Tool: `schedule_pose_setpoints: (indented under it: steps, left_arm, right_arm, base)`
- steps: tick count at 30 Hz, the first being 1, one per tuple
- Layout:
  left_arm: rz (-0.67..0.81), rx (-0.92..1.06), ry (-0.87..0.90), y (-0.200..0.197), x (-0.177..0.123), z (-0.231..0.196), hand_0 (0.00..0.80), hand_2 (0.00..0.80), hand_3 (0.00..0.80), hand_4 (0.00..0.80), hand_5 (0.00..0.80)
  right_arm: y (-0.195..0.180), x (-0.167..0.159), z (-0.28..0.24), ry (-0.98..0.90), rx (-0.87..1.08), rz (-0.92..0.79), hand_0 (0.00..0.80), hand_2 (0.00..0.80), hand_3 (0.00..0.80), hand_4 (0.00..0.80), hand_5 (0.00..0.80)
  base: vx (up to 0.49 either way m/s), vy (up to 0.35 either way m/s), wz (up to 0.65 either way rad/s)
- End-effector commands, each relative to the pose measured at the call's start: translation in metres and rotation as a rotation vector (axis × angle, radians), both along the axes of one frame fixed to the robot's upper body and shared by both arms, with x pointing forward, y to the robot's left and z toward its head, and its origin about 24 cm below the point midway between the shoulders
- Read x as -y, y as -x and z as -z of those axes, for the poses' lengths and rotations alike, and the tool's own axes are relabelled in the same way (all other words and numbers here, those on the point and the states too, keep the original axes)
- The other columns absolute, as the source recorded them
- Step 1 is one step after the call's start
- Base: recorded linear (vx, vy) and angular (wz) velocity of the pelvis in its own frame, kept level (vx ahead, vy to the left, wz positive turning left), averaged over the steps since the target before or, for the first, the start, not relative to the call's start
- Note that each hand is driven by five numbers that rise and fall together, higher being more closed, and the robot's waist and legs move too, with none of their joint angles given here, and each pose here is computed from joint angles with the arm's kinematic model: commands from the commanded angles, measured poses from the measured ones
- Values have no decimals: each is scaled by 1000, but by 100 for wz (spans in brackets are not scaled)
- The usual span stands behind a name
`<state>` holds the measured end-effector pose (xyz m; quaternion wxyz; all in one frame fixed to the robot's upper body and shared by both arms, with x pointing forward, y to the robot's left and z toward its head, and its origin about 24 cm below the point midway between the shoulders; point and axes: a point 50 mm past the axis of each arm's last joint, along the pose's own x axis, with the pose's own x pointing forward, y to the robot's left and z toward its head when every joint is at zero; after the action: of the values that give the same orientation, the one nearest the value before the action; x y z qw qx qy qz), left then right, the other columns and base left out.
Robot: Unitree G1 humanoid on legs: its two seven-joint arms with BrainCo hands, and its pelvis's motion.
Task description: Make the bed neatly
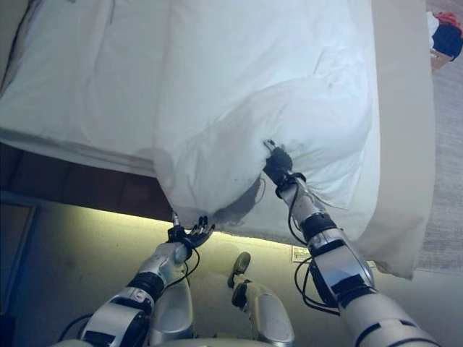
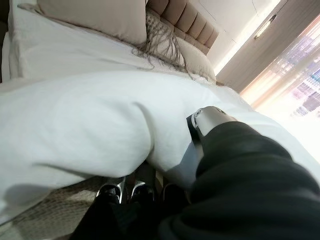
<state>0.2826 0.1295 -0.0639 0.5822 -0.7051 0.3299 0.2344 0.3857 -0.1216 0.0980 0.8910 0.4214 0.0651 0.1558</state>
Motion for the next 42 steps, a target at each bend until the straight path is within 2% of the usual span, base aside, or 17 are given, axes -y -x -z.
schedule_pose_setpoints:
  steps: [1,12,27,36,42]
  left_arm:
    - [94,-13,44,-5,32,-7,0,0,0,0,0]
    - [165,8,47,-5,41,-8,0,0,0,0,0]
    - [198,380,60,-50,77,-73,0,0,0,0,0]
    - [141,566,39,-79,80,-125,0,0,0,0,0]
    - [39,680,41,-91,65,-149,0,0,0,0,0]
  right_arm:
    - [-6,-45,-84,-98,300,-148,800,800,800,800,800]
    - [1,-65,-115,-112,394,-211,800,800,800,800,800]
    - [19,-92,-96,-147,357,-335,800,800,800,800,800]
    - [32,-101,-88,-142,337,-396,800,800,800,800,800]
    - [42,-104,-83,-144,335,-442,800,800,800,800,800]
  base:
    - [0,0,0]
    - [0,0,0]
    - [-7,31,-4]
    - [-8,63,-8]
    - [5,52,-3]
